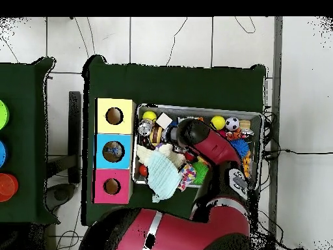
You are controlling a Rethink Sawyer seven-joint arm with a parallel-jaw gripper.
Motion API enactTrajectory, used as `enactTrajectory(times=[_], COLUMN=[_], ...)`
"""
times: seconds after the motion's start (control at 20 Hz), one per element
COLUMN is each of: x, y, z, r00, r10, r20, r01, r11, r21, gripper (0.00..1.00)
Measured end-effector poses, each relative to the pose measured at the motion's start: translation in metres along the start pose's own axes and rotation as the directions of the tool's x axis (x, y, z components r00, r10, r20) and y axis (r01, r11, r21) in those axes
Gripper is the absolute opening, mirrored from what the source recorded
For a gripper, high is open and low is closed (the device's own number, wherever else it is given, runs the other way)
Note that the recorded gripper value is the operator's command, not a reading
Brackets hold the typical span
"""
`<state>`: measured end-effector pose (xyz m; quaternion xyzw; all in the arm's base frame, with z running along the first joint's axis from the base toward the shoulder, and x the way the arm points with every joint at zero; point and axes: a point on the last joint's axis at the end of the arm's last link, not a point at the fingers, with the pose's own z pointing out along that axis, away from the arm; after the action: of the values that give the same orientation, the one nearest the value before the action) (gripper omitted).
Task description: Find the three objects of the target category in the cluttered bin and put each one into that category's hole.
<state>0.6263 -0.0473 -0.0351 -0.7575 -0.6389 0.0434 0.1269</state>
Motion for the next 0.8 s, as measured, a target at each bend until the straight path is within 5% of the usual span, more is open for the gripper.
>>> enactTrajectory(times=[0.8], x=[0.01], y=[0.005], z=[-0.0009], r00=[0.9983], r10=[-0.003], r20=[0.059], r01=[0.004], r11=[0.9999], r21=[-0.012], gripper=[1.0])
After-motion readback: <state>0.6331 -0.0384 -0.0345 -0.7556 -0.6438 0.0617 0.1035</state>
